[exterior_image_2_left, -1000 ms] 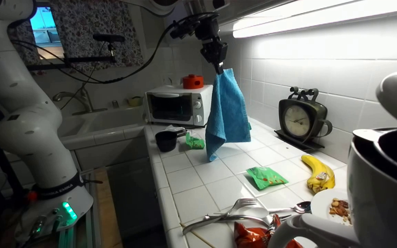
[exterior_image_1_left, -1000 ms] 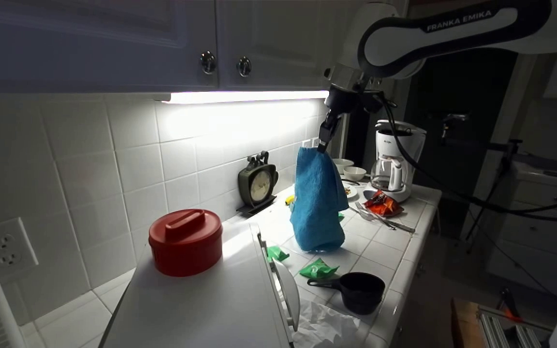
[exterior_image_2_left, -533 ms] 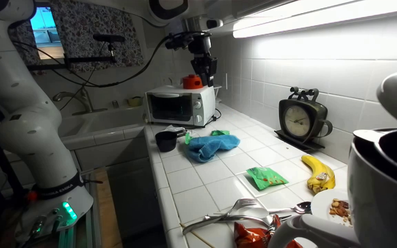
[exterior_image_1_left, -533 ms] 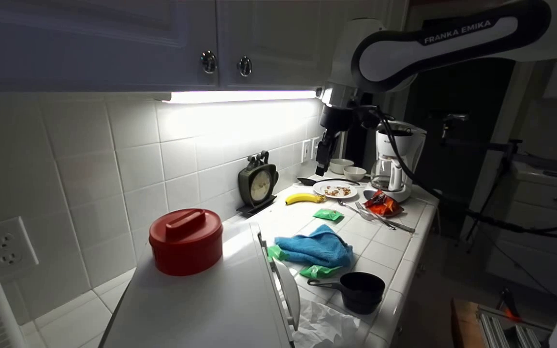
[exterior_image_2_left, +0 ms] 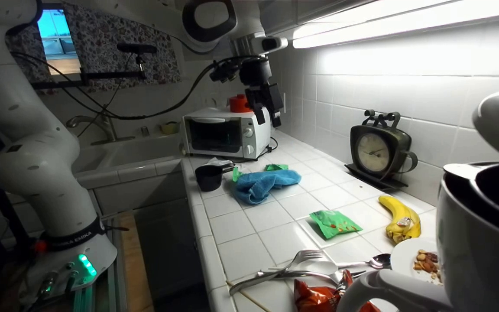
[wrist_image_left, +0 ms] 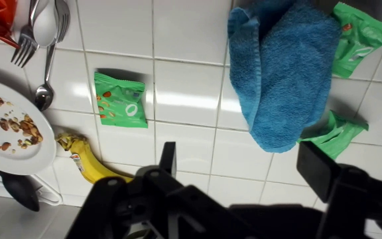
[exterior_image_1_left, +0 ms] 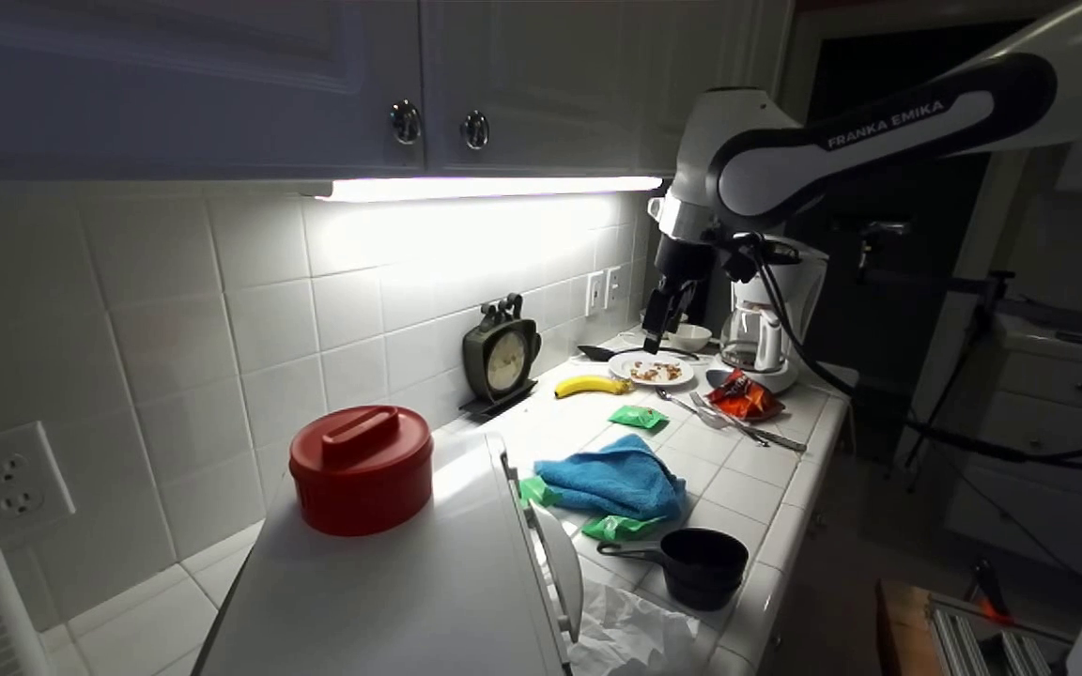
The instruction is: Remove the fork from underneath the table
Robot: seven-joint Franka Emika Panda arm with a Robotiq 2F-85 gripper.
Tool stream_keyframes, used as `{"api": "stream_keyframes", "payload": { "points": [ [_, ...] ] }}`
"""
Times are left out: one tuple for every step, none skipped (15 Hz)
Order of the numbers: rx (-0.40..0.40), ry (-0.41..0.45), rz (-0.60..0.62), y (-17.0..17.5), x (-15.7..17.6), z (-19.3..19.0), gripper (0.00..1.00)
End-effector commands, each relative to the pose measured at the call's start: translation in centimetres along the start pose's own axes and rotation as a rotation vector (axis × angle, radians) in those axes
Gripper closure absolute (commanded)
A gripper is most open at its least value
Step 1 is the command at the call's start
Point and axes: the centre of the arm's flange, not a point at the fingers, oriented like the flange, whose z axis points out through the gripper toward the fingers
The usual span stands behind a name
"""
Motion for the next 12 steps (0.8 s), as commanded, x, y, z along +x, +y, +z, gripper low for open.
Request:
{"api": "stream_keyframes", "payload": {
  "points": [
    [-0.033, 0.033, 0.039, 3.7, -3.2, 4.1, 0.0],
    [-0.026, 0.044, 0.04, 4.7, -3.7, 5.2, 0.0],
    [-0.023, 0.054, 0.034, 5.3, -4.2, 6.3, 0.0],
    [-0.02, 0.066, 0.031, 5.8, -4.7, 7.5, 0.0],
    [-0.015, 0.07, 0.04, 6.3, -5.1, 8.4, 0.0],
    [-0.016, 0.077, 0.039, 6.8, -5.4, 9.4, 0.0],
    [-0.031, 0.089, 0.033, 7.3, -5.6, 10.2, 0.0],
    [-0.037, 0.099, 0.022, 7.9, -5.6, 11.1, 0.0],
    [-0.045, 0.11, 0.016, 8.4, -5.7, 11.9, 0.0],
    [-0.059, 0.12, 0.009, 9.0, -5.8, 12.6, 0.0],
    [-0.066, 0.135, 0.001, 9.6, -5.9, 13.4, 0.0],
    [-0.069, 0.146, -0.006, 10.1, -5.8, 14.2, 0.0]
  ]
}}
